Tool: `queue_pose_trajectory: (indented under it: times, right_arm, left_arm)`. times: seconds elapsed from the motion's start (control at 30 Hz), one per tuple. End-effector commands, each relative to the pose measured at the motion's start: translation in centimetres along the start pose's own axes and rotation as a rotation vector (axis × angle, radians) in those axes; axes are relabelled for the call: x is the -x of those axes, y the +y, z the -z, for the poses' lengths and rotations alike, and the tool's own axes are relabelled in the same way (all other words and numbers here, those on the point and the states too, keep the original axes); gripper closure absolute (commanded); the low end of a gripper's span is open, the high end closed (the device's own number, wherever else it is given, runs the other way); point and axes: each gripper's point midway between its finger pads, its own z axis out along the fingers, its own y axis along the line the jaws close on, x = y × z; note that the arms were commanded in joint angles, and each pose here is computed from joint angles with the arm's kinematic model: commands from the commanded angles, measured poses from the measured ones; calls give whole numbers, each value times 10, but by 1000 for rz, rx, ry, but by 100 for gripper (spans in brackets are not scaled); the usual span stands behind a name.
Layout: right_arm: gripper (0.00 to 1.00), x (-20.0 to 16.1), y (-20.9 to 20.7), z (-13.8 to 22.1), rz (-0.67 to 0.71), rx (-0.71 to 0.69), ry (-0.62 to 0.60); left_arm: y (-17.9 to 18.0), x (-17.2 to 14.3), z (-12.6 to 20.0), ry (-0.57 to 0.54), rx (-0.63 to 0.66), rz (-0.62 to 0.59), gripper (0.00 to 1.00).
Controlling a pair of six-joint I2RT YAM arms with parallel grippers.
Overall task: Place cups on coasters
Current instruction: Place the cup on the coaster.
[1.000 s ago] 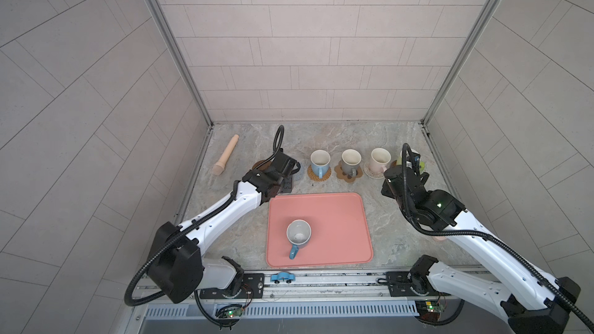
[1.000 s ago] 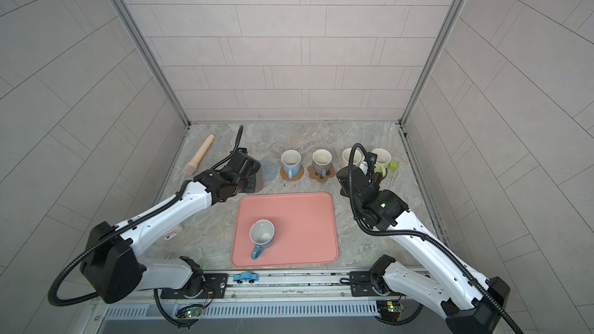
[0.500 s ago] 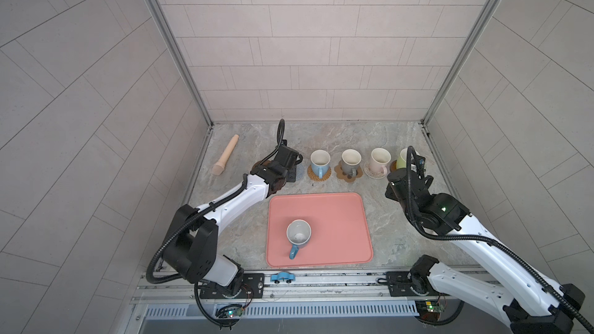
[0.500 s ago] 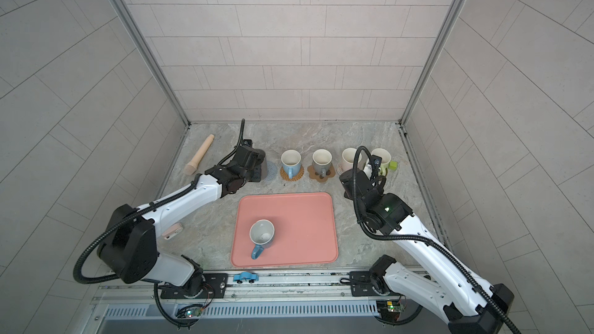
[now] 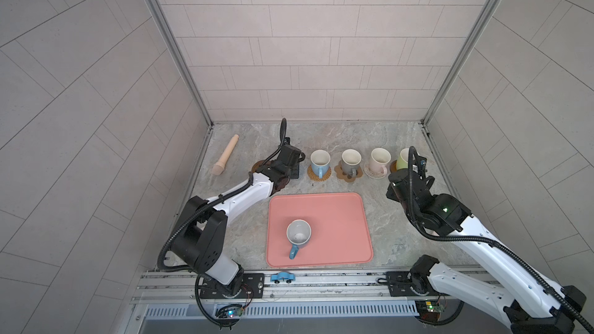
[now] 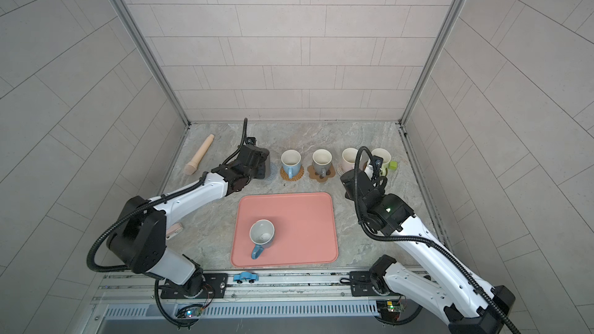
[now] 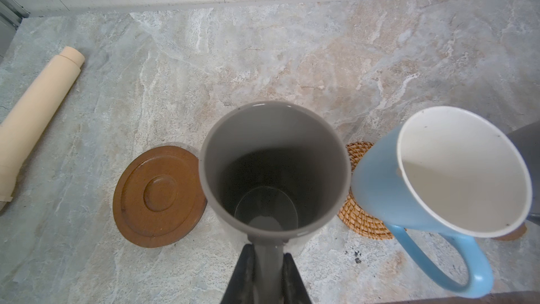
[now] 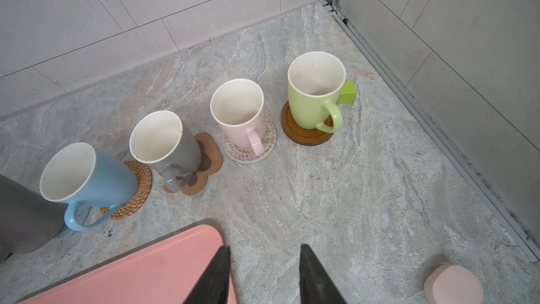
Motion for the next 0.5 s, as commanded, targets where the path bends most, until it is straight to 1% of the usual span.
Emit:
queue_pose_trajectory:
  times: [0.0, 0.17, 0.47]
  right_arm:
    - [58, 1, -9, 1, -11, -30, -14]
    - [58, 1, -9, 1, -9, -33, -14]
    - [58, 1, -10, 1, -10, -34, -16]
  left_arm:
    - [-2, 46, 5, -148, 2, 61, 88]
    - [-2, 48, 3, -164, 7, 69, 92]
    - [-3, 55, 2, -213, -7, 86, 92]
